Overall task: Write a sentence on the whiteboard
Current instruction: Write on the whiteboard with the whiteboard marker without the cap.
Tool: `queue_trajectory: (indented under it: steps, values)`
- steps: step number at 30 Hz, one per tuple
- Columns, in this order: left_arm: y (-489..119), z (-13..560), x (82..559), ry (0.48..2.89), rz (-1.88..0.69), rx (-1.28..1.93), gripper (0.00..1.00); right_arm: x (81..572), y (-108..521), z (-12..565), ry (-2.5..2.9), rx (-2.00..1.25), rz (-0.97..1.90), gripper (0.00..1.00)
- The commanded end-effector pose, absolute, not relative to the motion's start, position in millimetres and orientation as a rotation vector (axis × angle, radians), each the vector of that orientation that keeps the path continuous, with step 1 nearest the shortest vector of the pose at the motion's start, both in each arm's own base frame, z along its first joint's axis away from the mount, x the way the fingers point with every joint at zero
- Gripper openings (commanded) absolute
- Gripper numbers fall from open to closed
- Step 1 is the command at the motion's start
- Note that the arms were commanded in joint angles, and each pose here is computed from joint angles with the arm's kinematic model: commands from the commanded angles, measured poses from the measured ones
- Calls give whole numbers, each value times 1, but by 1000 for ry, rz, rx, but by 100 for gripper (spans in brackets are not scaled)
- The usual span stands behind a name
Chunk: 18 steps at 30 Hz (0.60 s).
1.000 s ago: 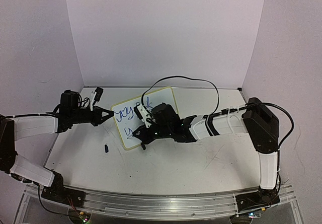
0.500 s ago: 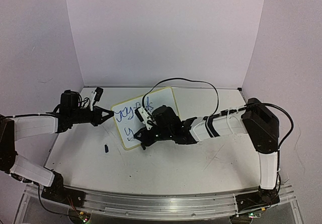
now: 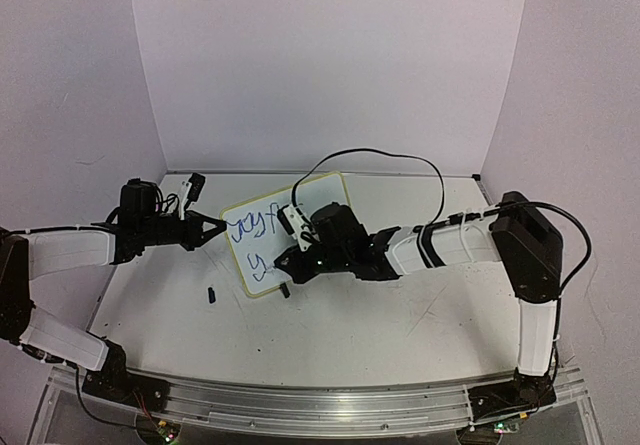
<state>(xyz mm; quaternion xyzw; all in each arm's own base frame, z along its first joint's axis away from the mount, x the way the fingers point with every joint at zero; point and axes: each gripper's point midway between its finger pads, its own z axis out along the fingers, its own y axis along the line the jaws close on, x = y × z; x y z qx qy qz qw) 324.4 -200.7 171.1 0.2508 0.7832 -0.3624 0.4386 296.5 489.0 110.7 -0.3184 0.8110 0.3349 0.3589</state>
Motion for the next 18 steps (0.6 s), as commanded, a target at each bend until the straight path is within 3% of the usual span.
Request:
queue_trajectory:
  steps: [1,9,18]
  values:
    - [-199,172,329,1934,-819,675,0,326,482,149,1994,-741,814,0]
    - [-199,171,330,1934,-816,676,0,308,463,191,1924,-734,886,0]
    - [-198,171,330,1938,-817,674,0,324,480,174,1957,-729,1002,0]
